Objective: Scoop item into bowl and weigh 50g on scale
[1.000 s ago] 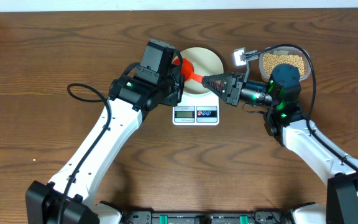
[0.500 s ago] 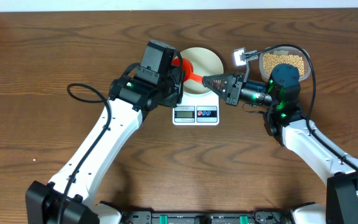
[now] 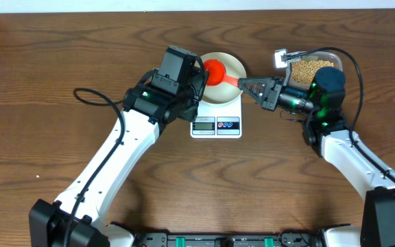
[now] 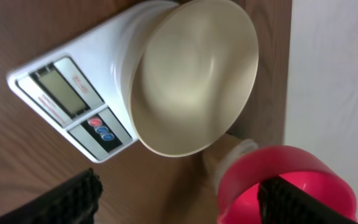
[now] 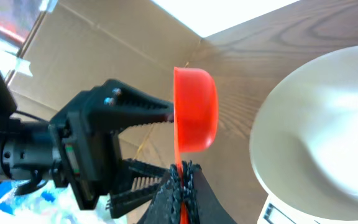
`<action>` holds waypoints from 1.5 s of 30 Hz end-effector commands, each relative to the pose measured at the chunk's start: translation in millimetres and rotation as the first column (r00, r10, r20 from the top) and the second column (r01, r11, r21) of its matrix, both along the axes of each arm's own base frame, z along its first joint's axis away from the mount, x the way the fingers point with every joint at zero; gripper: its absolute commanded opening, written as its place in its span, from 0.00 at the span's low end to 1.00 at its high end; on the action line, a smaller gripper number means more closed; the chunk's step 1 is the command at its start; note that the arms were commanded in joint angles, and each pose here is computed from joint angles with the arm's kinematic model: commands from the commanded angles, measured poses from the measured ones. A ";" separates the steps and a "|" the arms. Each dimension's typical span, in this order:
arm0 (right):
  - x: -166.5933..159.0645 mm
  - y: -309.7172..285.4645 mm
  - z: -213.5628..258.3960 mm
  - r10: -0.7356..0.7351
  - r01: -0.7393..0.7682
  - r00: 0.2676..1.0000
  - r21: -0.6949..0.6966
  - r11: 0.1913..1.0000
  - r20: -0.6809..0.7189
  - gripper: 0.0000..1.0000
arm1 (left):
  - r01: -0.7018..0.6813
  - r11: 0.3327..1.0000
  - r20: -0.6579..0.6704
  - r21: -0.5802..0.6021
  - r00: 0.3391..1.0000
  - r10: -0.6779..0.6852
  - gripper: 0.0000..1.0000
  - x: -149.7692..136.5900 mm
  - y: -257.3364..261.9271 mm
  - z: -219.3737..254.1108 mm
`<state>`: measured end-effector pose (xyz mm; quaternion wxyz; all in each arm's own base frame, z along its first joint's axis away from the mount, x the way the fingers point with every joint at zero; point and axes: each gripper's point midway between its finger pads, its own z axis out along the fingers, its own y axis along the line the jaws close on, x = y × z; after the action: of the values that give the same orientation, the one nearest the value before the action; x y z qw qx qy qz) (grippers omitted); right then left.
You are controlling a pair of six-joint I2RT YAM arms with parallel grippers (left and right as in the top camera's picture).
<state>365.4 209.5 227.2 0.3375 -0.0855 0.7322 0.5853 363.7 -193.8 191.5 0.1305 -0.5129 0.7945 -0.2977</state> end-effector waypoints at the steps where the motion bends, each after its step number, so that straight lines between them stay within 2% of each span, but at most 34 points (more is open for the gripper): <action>1: 13.9 -23.0 -1.7 -0.063 0.064 0.998 -0.022 0.998 0.013 0.01 | 0.119 0.926 0.129 0.358 0.976 -0.175 0.86 18.3 37.4 2.3; 3: 15.7 -26.7 -2.0 -0.073 0.074 0.997 -0.023 0.997 0.012 0.01 | 0.171 0.867 0.136 0.469 0.956 -0.262 0.86 21.3 45.5 3.4; 7: 16.4 -29.3 1.3 -0.082 0.083 0.996 -0.025 0.996 0.027 0.02 | 0.252 0.756 0.124 0.605 0.907 -0.402 0.86 26.1 51.9 6.8; 12: 17.4 -31.1 4.7 -0.093 0.095 0.995 -0.049 0.994 0.027 0.02 | 0.355 0.607 0.067 0.711 0.825 -0.561 0.86 28.0 54.4 7.6; 16: 22.1 -32.3 6.8 -0.098 0.098 0.995 -0.100 0.990 0.013 0.02 | 0.381 0.530 0.054 0.758 0.773 -0.632 0.86 32.5 52.3 11.7; 26: 42.3 -48.1 49.5 -0.169 0.169 0.985 -0.314 0.934 0.026 0.01 | 0.351 0.469 0.092 0.811 0.714 -0.694 0.86 47.3 47.3 26.3; 28: 44.8 -57.0 57.4 -0.209 0.206 0.977 -0.379 0.902 0.034 0.01 | 0.358 0.448 0.101 0.819 0.679 -0.727 0.86 50.6 44.1 30.0; 31: 47.7 -73.0 72.6 -0.275 0.271 0.960 -0.468 0.842 0.061 0.01 | 0.397 0.412 0.121 0.821 0.583 -0.803 0.86 53.9 35.0 39.2; 33: 48.0 -85.1 85.0 -0.320 0.316 0.944 -0.522 0.792 0.086 0.01 | 0.408 0.412 0.147 0.815 0.542 -0.828 0.86 57.1 34.3 48.1; 40: 41.2 -122.6 95.8 -0.428 0.401 0.894 -0.672 0.623 0.136 0.01 | 0.452 0.495 0.263 0.743 0.482 -0.836 0.86 62.3 40.6 65.4; 45: 35.5 -137.4 79.6 -0.457 0.389 0.881 -0.740 0.548 0.124 0.01 | 0.484 0.459 0.253 0.745 0.431 -0.866 0.86 58.4 40.3 62.7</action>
<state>398.5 91.5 307.5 0.3589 -0.0111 0.9123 0.1971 425.9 -140.6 246.4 0.3852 0.0227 0.9022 -0.1926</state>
